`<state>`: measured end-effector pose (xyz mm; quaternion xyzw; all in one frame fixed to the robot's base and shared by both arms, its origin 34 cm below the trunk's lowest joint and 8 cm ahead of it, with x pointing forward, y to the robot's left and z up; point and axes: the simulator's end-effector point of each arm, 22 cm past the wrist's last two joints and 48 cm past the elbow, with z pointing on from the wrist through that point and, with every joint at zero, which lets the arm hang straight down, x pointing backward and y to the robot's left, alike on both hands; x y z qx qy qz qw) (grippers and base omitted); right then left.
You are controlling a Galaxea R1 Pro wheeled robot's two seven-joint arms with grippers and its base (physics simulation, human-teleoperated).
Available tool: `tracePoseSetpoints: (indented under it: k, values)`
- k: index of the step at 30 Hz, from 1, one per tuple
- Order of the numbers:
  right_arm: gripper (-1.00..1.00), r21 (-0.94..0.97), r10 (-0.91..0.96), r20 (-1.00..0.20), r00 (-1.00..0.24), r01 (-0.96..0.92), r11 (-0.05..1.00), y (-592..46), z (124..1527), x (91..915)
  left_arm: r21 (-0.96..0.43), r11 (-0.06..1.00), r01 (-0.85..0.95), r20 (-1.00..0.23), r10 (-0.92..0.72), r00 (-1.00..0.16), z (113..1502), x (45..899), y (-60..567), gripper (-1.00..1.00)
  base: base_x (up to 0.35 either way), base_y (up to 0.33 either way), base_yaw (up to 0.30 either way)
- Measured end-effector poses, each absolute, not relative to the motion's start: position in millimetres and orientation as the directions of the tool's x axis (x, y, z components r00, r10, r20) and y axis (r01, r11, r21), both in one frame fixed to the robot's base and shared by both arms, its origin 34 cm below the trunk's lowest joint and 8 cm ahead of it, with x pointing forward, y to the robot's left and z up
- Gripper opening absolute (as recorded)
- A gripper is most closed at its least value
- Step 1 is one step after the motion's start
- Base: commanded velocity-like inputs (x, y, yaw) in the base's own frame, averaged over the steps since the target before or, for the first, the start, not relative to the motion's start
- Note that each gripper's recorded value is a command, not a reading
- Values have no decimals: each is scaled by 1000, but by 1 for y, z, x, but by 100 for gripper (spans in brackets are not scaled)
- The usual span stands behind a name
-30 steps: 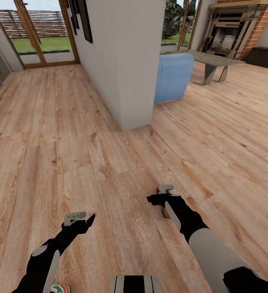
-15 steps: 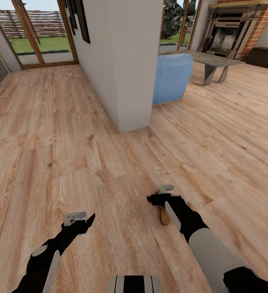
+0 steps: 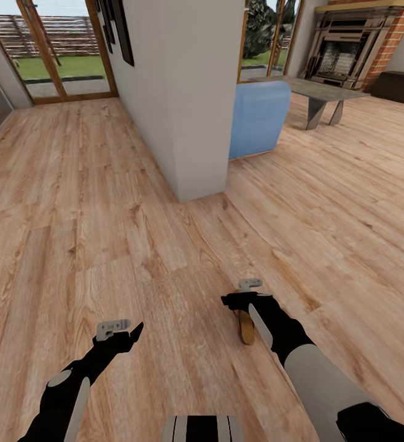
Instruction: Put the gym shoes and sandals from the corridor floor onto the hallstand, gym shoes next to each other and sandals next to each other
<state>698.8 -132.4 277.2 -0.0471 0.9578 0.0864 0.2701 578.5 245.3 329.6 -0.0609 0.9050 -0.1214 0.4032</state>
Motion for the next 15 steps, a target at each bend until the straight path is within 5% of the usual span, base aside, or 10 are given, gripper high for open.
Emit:
tracePoseSetpoints:
  k: [8, 15]
  values:
    - [100, 140, -44, -526, -849, -137, 981, -133, 277, 699, -268, 963, -13, -714, -208, -668, 329, 578, 245, 100, 202, 43, 0]
    - [100, 140, -44, -526, -849, -137, 981, -132, 278, 699, -269, 963, -11, -714, -207, -668, 329, 578, 244, 100, 50, 5, 0]
